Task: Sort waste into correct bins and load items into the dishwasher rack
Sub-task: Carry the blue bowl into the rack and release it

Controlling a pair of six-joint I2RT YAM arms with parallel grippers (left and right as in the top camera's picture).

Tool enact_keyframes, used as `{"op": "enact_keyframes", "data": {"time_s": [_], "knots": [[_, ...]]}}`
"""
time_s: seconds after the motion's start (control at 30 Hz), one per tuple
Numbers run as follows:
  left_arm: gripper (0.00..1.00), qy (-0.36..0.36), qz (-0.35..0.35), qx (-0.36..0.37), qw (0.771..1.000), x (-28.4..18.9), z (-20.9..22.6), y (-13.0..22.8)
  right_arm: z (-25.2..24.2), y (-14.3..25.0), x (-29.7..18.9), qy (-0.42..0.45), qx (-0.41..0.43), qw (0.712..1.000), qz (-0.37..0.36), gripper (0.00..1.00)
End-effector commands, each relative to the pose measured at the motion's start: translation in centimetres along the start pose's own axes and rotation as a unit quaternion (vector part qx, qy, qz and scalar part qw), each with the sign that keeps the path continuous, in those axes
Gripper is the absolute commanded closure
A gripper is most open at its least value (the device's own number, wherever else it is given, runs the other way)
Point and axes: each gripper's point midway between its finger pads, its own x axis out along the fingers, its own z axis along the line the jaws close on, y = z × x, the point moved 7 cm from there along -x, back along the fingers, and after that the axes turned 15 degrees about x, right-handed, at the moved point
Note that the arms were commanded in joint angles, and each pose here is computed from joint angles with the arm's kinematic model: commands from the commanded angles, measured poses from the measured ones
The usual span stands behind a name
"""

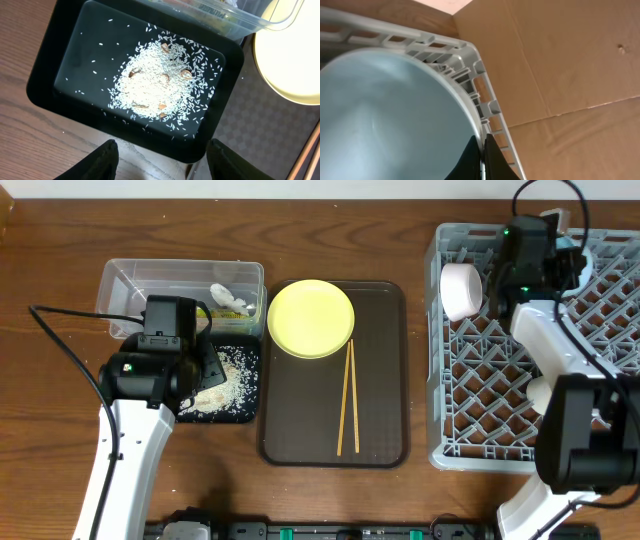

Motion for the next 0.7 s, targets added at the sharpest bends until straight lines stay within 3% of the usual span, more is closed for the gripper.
{"op": "enact_keyframes", "data": {"time_s": [0.0, 0.2, 0.4, 0.67], "knots": [[0.41, -0.006, 0.005, -0.01, 1.0, 0.1, 0.2, 0.2, 1.6, 0.2, -0.9, -0.006, -0.012, 1.0, -0.005, 0.99], [0.41, -0.006, 0.005, -0.01, 1.0, 0.1, 0.2, 0.2, 3.2, 0.5, -2.0, -0.023, -0.023, 0.999, -0.009, 0.99], [0.41, -0.006, 0.005, -0.01, 1.0, 0.1, 0.2, 0.2, 4.4, 1.0, -3.6, -0.041, -0.048, 0.998, -0.008, 0.76], [0.4, -0.006, 0.005, -0.01, 1.0, 0.1, 0.2, 0.2, 5.4, 2.5, -5.3, -0.057, -0.027, 0.998, 0.013, 0.74]]}}
